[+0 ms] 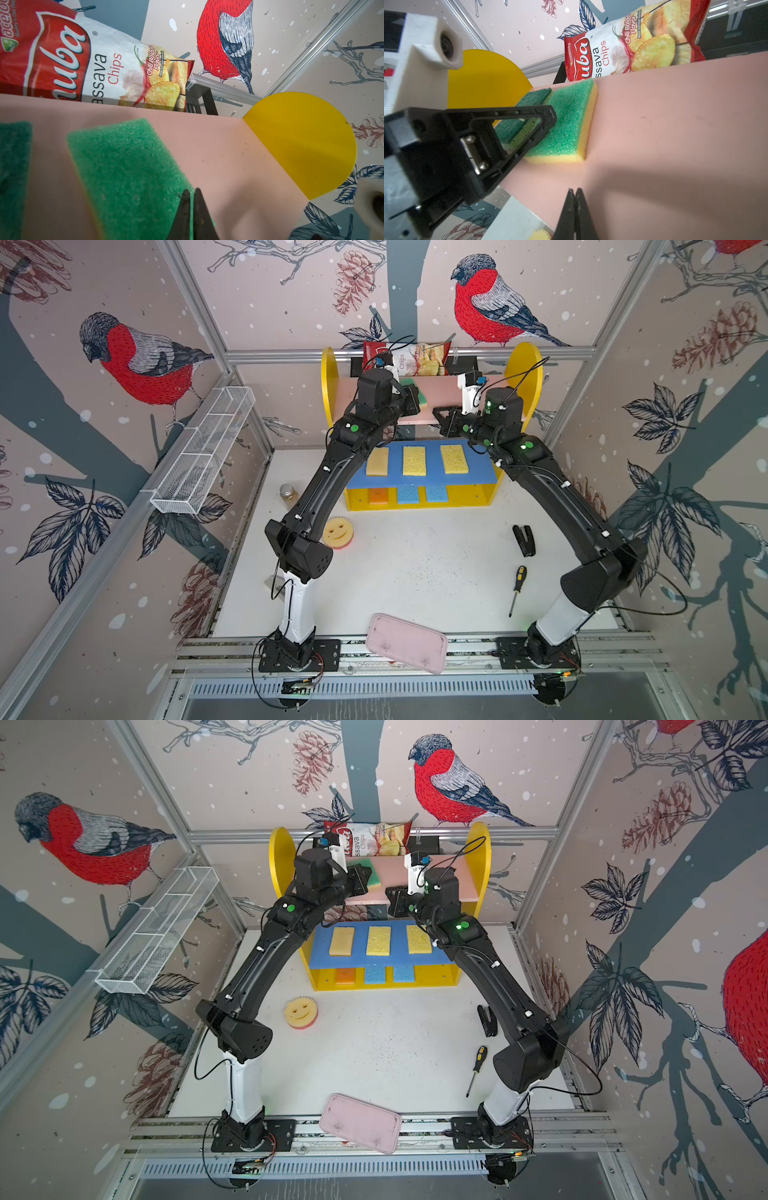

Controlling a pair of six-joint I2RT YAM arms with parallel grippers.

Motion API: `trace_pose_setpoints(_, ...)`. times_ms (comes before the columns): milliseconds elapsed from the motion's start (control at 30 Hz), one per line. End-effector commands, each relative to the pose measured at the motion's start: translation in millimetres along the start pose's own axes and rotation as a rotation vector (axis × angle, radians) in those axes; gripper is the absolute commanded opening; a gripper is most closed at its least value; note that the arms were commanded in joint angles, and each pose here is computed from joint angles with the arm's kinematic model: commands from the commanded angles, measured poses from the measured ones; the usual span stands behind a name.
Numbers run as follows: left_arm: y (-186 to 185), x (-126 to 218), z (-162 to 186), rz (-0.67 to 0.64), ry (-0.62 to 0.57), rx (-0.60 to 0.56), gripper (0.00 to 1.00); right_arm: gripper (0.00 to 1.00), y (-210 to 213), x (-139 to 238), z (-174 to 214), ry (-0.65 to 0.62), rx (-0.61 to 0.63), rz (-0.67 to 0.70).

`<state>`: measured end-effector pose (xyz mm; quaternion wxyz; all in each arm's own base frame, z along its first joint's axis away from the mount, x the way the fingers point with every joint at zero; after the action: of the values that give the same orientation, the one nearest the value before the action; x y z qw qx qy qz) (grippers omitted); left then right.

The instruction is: Place and organize the cleaning sponges onto the shelf

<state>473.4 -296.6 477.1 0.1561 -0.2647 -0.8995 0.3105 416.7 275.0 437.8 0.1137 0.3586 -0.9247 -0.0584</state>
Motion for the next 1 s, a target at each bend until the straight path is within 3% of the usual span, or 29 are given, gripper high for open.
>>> trace_pose_setpoints(0,-29,22,-22,0.079,-0.060,-0.011,0.09,0.00,5,10,-8,-0.037,0.001,-0.016)
trace_pose_setpoints(367,-38,93,-59,0.013,-0.214,-0.087,0.10,0.01,7,19,-1,-0.043,-0.005,-0.020)
trace_pose_setpoints(633,-15,150,-35,-0.061,-0.178,-0.104,0.11,0.01,8,32,6,-0.038,-0.005,-0.005)
trace_pose_setpoints(867,8,221,-30,-0.145,-0.286,-0.099,0.12,0.01,13,50,11,-0.056,-0.049,-0.012)
trace_pose_setpoints(967,13,236,-27,-0.143,-0.314,-0.090,0.14,0.01,16,58,16,-0.062,-0.067,-0.009)
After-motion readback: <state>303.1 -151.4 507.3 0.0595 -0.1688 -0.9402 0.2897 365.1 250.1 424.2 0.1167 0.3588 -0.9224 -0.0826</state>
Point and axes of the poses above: each gripper's point midway between its finger pads, its own x axis back along the fingers, its own y axis along the line the jaws close on, z = x × y, the point moved 2 cm from there along x, back along the fingers, and after that the axes turned 11 degrees about x, right-handed, at the moved point
